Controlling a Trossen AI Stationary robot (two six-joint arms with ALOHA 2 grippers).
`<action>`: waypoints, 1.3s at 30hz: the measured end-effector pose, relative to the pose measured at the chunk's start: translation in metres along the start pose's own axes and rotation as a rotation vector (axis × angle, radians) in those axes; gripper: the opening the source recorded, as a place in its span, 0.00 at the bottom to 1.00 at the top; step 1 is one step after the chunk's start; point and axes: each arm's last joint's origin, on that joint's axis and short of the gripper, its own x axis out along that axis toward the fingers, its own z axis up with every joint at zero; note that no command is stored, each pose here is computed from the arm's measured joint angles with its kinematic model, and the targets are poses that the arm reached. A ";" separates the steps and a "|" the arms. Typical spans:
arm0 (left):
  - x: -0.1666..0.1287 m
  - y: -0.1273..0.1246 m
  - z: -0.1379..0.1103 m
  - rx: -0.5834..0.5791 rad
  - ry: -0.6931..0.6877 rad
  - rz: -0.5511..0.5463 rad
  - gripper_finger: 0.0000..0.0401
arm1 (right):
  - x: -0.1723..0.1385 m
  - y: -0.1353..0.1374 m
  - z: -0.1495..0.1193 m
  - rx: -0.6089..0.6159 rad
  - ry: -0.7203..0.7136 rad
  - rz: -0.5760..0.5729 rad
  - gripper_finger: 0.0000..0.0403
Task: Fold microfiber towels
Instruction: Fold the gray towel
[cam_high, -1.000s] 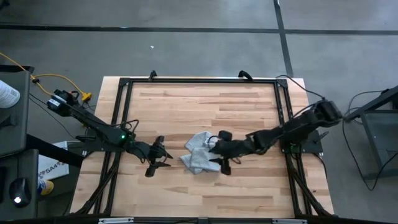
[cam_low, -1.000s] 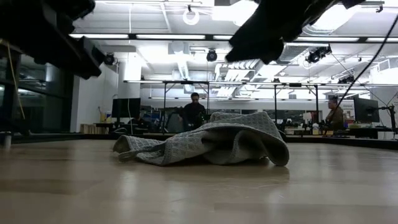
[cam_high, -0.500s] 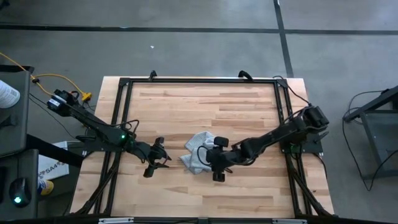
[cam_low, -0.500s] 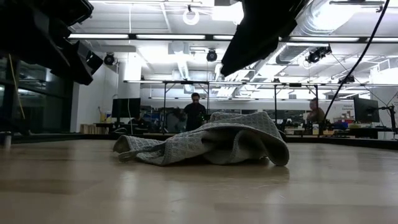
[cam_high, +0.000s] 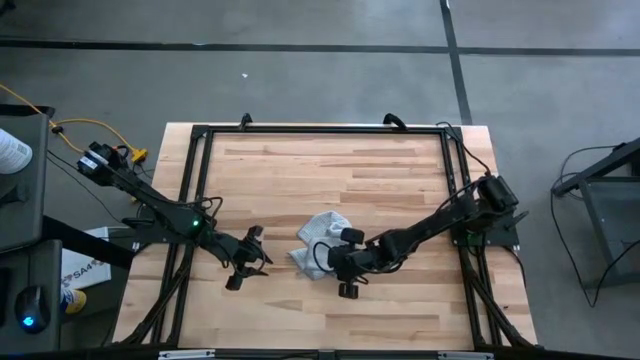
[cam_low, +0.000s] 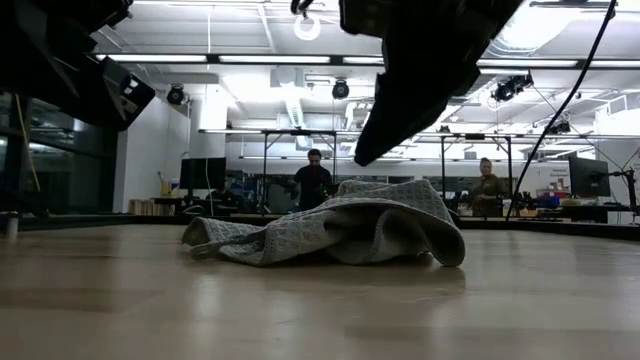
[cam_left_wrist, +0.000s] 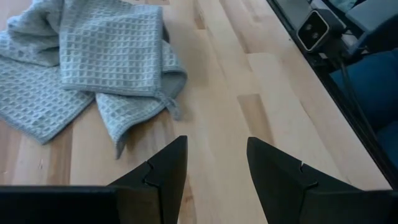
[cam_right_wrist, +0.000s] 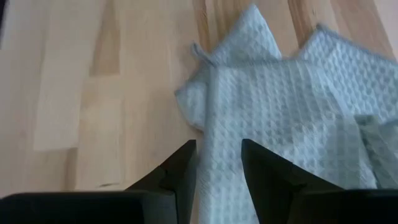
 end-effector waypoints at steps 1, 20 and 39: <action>0.000 0.000 0.000 0.000 0.000 0.001 0.41 | 0.000 0.001 0.000 -0.006 -0.007 -0.003 0.30; -0.001 -0.003 -0.001 -0.025 0.000 -0.001 0.41 | 0.007 0.012 -0.010 -0.043 -0.042 -0.122 0.36; -0.001 -0.003 -0.003 -0.050 0.012 0.008 0.41 | 0.028 0.012 -0.024 -0.058 0.049 -0.112 0.36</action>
